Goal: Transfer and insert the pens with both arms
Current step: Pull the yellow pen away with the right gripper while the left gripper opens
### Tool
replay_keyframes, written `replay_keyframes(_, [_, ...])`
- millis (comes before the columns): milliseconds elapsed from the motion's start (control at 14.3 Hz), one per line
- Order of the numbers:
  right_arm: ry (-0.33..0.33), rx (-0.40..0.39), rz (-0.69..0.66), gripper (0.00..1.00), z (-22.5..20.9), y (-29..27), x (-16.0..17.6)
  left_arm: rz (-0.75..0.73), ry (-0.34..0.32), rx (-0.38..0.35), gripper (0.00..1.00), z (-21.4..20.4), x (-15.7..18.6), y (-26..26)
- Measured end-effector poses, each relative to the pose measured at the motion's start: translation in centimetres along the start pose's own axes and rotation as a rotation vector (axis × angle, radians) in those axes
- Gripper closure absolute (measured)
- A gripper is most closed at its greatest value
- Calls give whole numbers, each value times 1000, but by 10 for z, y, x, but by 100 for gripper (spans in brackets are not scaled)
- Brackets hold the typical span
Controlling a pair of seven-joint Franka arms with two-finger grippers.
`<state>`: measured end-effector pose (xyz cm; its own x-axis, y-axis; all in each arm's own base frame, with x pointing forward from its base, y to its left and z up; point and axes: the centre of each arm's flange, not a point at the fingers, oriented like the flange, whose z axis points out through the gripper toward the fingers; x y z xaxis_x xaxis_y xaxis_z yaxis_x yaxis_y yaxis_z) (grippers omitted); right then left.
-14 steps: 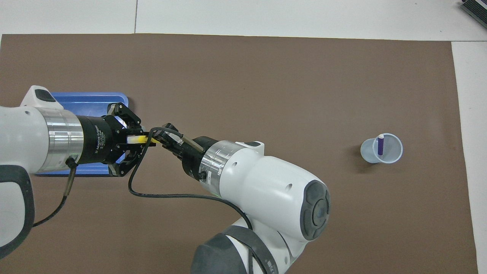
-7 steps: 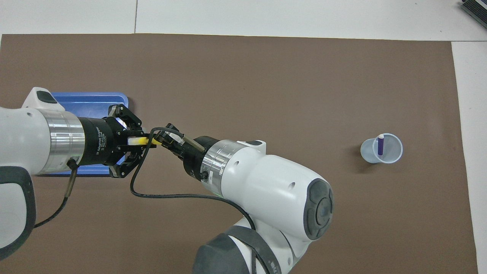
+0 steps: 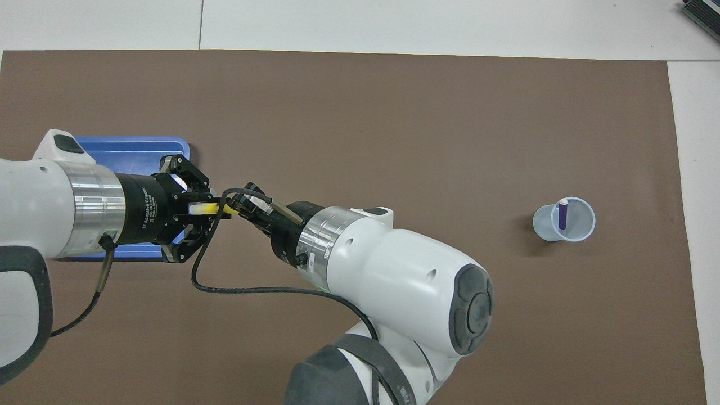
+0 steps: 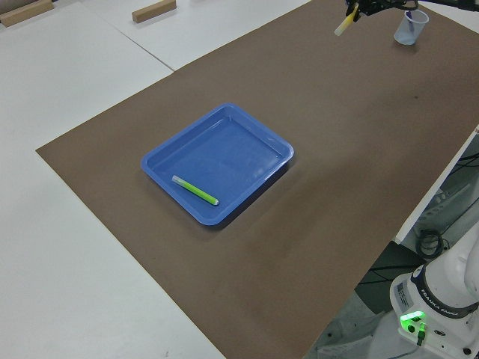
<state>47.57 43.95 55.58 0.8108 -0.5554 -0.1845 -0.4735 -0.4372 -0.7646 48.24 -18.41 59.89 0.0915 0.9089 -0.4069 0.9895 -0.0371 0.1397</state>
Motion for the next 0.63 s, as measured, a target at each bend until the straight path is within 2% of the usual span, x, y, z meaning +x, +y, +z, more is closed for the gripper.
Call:
replay_keyframes(419, [0, -1, 0, 81, 0, 0, 0, 4, 0, -1, 80, 0, 0, 0])
replay_keyframes(628, [-1, -4, 1, 81, 0, 1, 1, 7, 0, -4, 52, -2, -1, -1])
